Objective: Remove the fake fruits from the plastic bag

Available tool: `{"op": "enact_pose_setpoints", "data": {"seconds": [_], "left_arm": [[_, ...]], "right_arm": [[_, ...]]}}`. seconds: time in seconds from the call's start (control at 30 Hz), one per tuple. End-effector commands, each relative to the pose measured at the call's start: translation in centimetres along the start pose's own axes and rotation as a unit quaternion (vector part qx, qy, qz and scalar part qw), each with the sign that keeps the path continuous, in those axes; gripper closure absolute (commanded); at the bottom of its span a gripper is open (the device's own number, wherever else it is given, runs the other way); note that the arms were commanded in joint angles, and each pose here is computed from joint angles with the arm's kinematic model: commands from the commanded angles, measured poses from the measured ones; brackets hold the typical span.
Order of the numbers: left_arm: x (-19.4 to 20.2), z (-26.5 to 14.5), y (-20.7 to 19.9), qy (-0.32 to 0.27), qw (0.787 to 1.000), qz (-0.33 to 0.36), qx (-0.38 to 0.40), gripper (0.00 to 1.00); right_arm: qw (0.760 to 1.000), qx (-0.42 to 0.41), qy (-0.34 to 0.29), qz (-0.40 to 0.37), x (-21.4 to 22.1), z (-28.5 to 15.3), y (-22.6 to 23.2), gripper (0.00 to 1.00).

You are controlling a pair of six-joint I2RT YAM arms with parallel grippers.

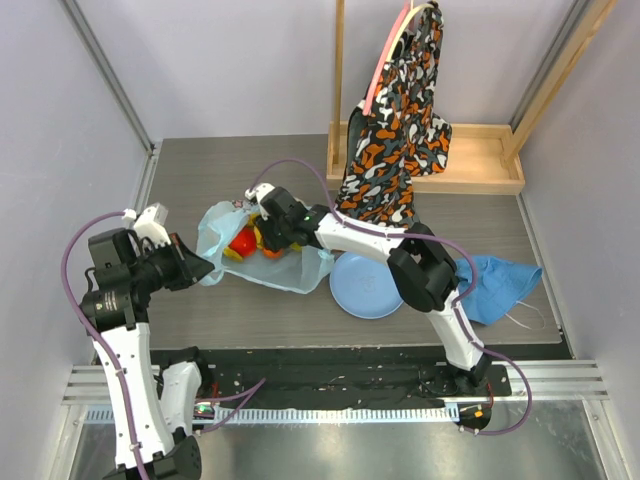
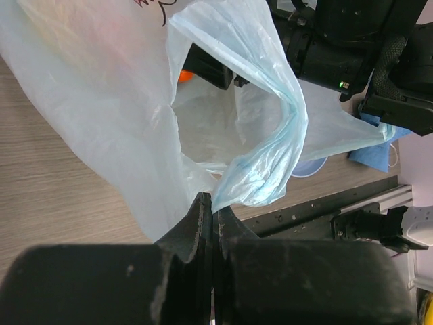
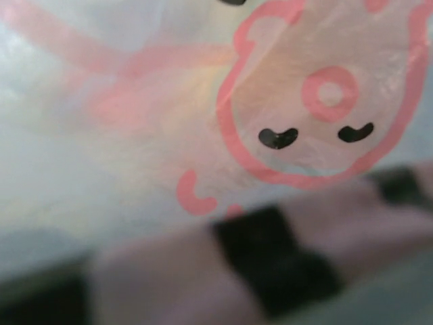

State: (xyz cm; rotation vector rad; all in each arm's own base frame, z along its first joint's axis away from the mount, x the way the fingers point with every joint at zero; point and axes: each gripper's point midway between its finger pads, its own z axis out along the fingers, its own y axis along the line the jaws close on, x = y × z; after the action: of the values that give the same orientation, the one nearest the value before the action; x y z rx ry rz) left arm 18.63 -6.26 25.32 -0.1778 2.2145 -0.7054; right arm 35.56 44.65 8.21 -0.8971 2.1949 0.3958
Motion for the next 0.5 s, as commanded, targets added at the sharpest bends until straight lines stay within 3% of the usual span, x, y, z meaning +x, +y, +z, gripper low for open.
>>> {"op": "enact_pose_setpoints", "data": {"seconds": [0.0, 0.07, 0.2, 0.23, 0.47], "left_arm": [[-0.7, -0.2, -0.5, -0.019, 1.0, 0.004, 0.01, 1.0], [-1.3, -0.2, -0.7, -0.028, 0.999, 0.009, 0.013, 1.0], [-2.4, 0.1, -0.6, -0.038, 0.999, 0.026, 0.016, 1.0], [-2.5, 0.1, -0.6, -0.039, 0.999, 0.028, 0.017, 1.0], [-4.2, 0.3, -0.7, -0.052, 0.998, 0.039, 0.018, 1.0]], "right_arm": [[0.998, -0.03, -0.044, -0.028, -4.1, -4.1, 0.7, 0.8], [0.997, -0.043, -0.062, -0.03, -5.4, -7.8, 0.3, 0.81], [0.982, -0.16, -0.081, -0.056, -6.2, -14.7, 2.6, 0.8], [0.969, -0.215, -0.099, -0.066, -6.8, -17.7, 3.9, 0.8], [0.959, -0.251, -0.115, -0.07, -5.5, -25.4, 4.1, 0.8]]}}
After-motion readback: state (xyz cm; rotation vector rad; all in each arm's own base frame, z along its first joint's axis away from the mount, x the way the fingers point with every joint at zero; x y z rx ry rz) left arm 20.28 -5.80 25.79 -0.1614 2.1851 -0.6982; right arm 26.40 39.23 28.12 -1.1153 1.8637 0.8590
